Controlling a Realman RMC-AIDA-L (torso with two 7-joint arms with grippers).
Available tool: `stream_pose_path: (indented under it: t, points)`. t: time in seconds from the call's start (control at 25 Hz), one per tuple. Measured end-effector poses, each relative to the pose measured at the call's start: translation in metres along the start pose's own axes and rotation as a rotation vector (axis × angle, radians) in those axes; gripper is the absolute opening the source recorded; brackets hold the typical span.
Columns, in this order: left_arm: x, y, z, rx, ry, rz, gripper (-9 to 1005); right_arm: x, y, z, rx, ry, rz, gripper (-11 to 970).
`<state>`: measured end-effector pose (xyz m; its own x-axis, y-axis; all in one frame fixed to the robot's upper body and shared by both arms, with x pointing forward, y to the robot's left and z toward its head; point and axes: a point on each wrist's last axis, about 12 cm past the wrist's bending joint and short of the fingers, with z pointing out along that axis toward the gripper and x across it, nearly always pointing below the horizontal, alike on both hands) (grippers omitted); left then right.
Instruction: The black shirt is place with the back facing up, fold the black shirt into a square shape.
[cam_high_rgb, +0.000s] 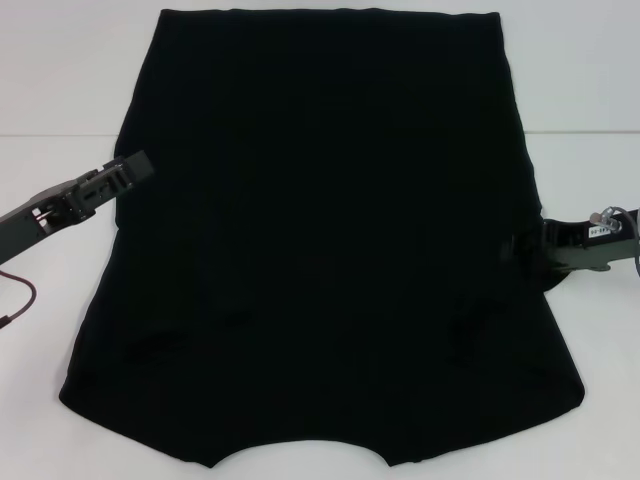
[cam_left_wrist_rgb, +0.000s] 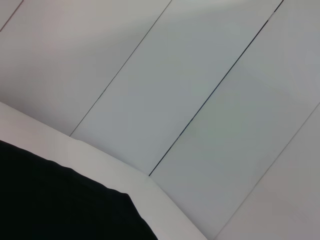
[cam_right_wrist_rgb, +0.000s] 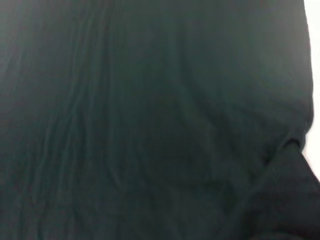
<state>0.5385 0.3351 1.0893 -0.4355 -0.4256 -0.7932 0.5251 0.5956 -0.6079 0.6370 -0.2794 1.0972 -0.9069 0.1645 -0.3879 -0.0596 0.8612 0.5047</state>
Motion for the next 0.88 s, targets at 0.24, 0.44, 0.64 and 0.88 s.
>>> stream_pose_path:
  t: [0.24, 0.44, 0.64, 0.88]
  points:
    - [0.0, 0.0, -0.001, -0.002, -0.001, -0.001, 576, 0.001, 0.001, 0.001, -0.001, 0.009, -0.005, 505]
    - [0.0, 0.0, -0.001, -0.003, -0.001, -0.001, 576, 0.004, -0.005, -0.002, 0.009, 0.019, 0.006, 492]
    - [0.0, 0.0, -0.001, -0.002, -0.001, 0.0, 576, 0.007, -0.011, -0.003, 0.021, 0.017, 0.017, 479]
    - [0.001, 0.0, -0.001, 0.003, -0.001, 0.0, 577, 0.004, -0.016, -0.003, 0.051, -0.022, 0.02, 471]
